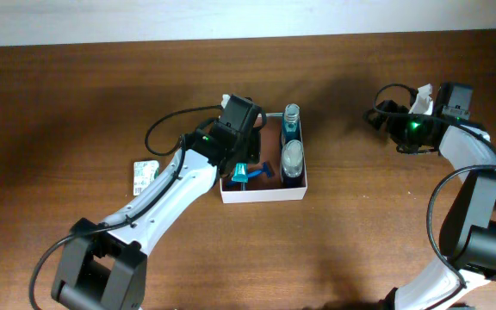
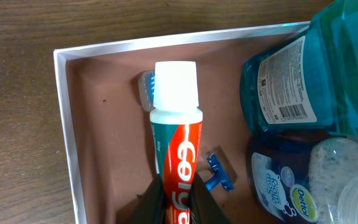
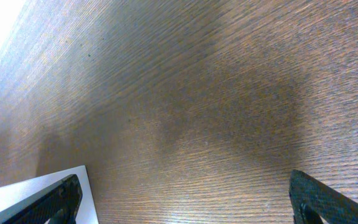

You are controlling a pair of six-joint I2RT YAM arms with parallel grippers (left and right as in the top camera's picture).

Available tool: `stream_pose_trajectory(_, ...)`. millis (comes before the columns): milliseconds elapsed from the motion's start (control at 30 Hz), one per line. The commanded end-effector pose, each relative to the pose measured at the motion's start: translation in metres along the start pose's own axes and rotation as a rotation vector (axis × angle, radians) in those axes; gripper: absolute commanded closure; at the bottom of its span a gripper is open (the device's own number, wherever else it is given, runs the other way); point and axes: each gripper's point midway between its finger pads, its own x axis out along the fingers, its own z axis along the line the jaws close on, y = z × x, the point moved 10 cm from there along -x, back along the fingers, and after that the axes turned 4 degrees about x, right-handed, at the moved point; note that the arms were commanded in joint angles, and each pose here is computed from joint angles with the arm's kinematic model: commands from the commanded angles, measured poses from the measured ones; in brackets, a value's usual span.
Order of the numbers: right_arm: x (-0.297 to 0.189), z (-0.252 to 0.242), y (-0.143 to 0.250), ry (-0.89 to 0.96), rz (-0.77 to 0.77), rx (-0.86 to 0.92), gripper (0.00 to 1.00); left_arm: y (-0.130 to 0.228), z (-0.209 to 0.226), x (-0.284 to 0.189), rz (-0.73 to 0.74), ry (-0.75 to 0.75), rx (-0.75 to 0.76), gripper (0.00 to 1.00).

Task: Pack container
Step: 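Lift the Colgate tube, carry it right and drop it into the box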

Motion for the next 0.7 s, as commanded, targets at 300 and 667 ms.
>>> stream_pose_trajectory(300, 0.001, -0.001, 0.0, 0.005, -0.002, -0.005, 0.01, 0.017, 0.0, 0.047, 0.106, -0.031, -0.019, 0.89)
stream_pose_trajectory(667, 0.001, -0.001, 0.0, 0.005, -0.002, -0.005, 0.02, 0.022, 0.0, 0.055, 0.13, -0.04, -0.016, 0.89)
